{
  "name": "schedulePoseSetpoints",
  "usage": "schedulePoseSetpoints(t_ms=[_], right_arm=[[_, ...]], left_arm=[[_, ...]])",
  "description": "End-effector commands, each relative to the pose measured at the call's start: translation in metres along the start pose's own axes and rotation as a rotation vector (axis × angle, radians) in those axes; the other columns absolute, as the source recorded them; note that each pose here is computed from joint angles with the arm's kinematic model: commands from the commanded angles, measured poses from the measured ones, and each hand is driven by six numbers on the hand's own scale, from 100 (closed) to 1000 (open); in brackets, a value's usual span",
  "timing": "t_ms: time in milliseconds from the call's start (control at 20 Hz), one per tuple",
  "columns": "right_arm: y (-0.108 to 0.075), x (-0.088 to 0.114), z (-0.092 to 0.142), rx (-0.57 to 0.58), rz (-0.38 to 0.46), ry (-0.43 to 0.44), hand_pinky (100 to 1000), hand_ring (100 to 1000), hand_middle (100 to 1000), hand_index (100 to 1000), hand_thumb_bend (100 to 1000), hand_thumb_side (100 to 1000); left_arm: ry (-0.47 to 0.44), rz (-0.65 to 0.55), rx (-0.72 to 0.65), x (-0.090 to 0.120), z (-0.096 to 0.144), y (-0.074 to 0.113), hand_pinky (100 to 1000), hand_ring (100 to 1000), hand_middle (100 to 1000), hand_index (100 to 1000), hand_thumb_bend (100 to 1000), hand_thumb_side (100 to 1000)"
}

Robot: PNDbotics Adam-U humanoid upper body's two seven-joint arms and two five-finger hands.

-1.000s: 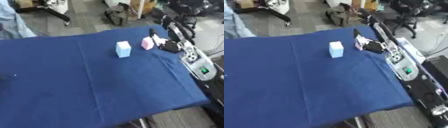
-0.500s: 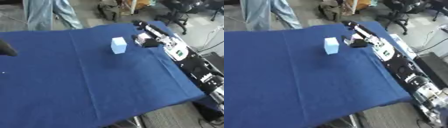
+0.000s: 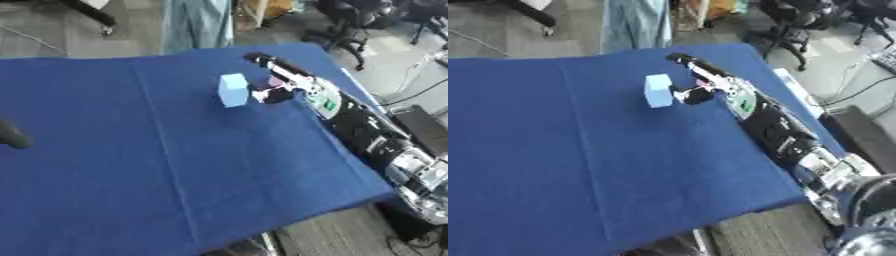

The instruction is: Pick up the objects with one hand, pass them to the other hand, and then place them into the box on the other side of the table.

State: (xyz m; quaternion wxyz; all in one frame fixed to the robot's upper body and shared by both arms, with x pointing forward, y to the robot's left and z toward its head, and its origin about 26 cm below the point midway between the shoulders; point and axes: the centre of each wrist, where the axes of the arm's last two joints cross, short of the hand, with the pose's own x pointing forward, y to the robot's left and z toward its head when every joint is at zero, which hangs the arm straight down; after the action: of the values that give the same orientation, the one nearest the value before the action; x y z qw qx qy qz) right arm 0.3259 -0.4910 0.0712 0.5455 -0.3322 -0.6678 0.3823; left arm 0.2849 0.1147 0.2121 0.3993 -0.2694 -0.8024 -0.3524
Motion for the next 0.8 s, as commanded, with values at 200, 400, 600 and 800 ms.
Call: schedulePoseSetpoints(t_ms=[200, 400, 600, 800], right_arm=[[-0.016, -0.008, 0.002, -0.058, 0.052, 0.026, 973, 1000, 1000, 1000, 100, 235], [-0.012, -0.008, 0.0, -0.051, 0.044, 0.026, 972, 1000, 1000, 1000, 100, 226], [-0.011, -0.008, -0.002, -0.042, 0.03, 0.032, 967, 1000, 1000, 1000, 100, 221], [-0.01, -0.009, -0.003, -0.039, 0.016, 0.041, 966, 1000, 1000, 1000, 100, 220]], left_arm=[[-0.043, -0.015, -0.04, 0.009, -0.007, -0.003, 677, 564, 531, 809, 280, 946], [-0.058, -0.027, -0.045, 0.012, -0.008, 0.0, 676, 563, 530, 809, 276, 948], [-0.068, -0.042, -0.056, 0.016, -0.011, 0.002, 676, 563, 530, 810, 271, 952], [-0.078, -0.057, -0.067, 0.019, -0.012, 0.003, 676, 563, 530, 810, 268, 955]])
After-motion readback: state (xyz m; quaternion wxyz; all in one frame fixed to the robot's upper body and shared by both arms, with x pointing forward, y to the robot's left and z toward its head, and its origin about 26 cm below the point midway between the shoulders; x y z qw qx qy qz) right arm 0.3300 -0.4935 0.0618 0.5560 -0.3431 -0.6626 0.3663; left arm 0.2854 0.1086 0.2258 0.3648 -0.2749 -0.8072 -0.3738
